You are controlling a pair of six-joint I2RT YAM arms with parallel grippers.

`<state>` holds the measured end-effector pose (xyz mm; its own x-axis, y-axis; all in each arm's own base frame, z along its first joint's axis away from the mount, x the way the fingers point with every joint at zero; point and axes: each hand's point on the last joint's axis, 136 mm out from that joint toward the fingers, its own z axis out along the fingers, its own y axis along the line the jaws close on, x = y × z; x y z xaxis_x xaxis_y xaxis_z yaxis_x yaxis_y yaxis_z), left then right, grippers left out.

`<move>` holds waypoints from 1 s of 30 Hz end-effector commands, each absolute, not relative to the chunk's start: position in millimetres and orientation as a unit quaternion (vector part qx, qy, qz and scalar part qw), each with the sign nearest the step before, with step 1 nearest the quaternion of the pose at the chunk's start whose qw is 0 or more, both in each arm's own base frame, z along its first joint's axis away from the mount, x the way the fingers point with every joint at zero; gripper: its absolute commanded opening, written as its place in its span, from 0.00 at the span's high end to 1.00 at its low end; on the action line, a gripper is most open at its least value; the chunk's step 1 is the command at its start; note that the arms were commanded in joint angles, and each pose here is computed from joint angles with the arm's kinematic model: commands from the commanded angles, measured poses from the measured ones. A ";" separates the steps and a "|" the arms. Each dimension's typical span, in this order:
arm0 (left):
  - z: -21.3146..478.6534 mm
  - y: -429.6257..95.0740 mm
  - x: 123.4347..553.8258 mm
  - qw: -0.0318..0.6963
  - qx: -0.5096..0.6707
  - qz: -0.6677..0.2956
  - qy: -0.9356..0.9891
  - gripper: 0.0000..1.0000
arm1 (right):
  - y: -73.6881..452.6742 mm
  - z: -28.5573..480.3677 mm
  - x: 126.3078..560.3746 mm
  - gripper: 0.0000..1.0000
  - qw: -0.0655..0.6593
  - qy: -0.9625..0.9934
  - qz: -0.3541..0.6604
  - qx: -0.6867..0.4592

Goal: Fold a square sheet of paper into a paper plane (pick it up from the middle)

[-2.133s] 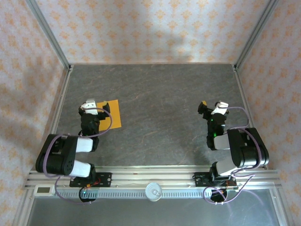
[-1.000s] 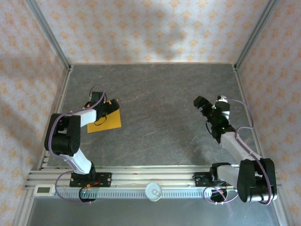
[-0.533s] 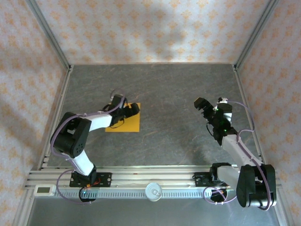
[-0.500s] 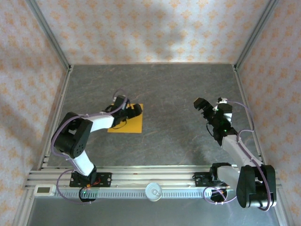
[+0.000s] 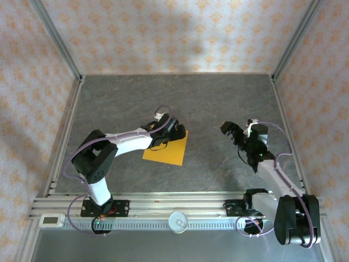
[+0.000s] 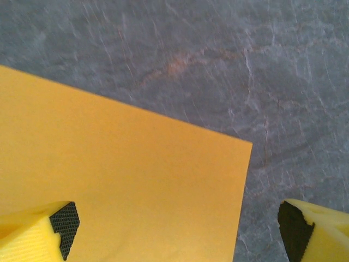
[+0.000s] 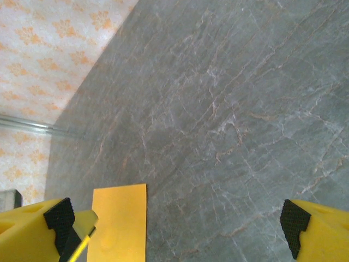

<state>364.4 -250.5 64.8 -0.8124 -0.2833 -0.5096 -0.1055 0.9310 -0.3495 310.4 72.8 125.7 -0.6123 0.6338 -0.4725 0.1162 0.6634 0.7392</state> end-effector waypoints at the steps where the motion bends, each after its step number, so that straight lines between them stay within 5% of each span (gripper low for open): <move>1: 70.0 -219.0 355.3 0.276 -0.057 -0.053 0.958 0.02 | 76.7 123.7 302.8 0.00 0.360 0.842 0.342 0.210; 9: 55.4 -210.4 345.0 0.200 0.049 0.032 0.978 0.02 | 84.9 122.1 298.1 0.00 0.328 0.851 0.355 0.204; 30: 25.1 -231.2 343.6 0.119 0.060 0.019 0.991 0.02 | 89.3 118.0 293.9 0.00 0.292 0.865 0.355 0.201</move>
<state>349.9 -236.8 28.2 -0.9532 0.1154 -0.2796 0.1095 0.9933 0.0369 290.8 88.4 109.0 -0.7426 0.5720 -0.3484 0.1632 0.6591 0.7341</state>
